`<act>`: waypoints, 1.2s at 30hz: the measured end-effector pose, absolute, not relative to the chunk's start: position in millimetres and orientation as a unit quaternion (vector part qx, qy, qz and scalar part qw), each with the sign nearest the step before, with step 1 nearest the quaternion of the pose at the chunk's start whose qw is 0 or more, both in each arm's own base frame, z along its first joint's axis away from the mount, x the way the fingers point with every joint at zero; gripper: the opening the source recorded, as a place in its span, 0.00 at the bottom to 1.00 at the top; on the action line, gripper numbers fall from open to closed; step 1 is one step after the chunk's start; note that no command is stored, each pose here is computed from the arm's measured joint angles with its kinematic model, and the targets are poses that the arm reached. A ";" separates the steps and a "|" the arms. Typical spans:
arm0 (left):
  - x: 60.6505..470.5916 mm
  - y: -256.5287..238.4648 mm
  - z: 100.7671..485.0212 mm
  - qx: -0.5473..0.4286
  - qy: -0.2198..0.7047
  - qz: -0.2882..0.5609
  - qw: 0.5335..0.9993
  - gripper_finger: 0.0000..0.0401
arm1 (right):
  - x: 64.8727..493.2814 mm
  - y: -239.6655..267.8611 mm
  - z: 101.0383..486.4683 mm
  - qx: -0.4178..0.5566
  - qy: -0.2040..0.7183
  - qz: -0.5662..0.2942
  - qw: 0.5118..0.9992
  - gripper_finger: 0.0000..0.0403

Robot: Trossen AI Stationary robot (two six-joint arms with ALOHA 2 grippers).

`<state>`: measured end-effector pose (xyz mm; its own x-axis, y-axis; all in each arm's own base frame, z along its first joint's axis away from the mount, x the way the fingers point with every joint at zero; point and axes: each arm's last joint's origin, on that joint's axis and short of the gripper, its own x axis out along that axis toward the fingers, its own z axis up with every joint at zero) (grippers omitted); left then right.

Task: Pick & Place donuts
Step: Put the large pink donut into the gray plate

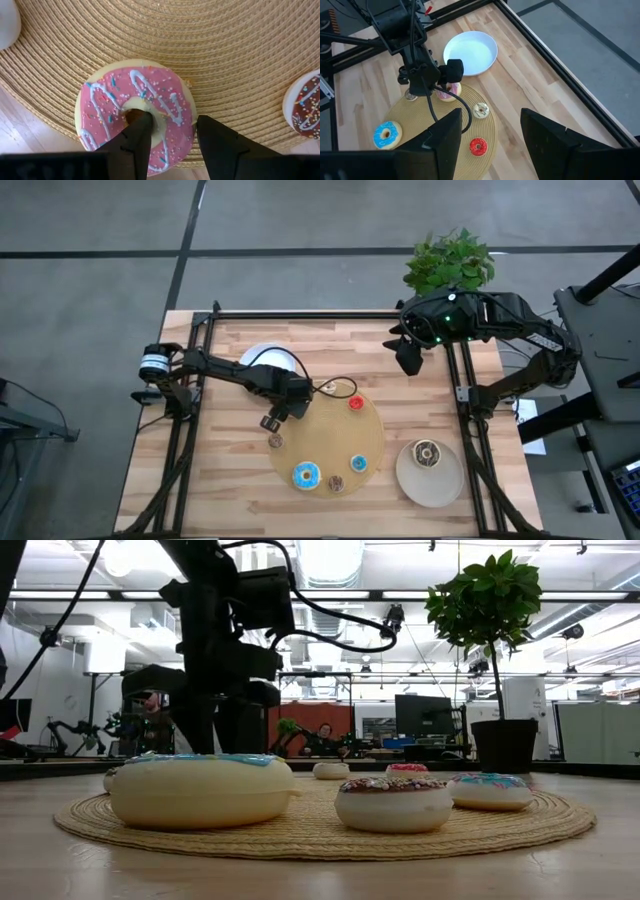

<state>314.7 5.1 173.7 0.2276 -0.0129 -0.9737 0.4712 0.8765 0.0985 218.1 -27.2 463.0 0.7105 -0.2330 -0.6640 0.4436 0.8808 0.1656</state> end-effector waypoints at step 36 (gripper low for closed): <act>313.4 4.9 172.3 0.170 0.603 -0.160 0.763 0.32 | 218.1 -27.2 463.0 0.158 0.332 -0.186 0.911 0.48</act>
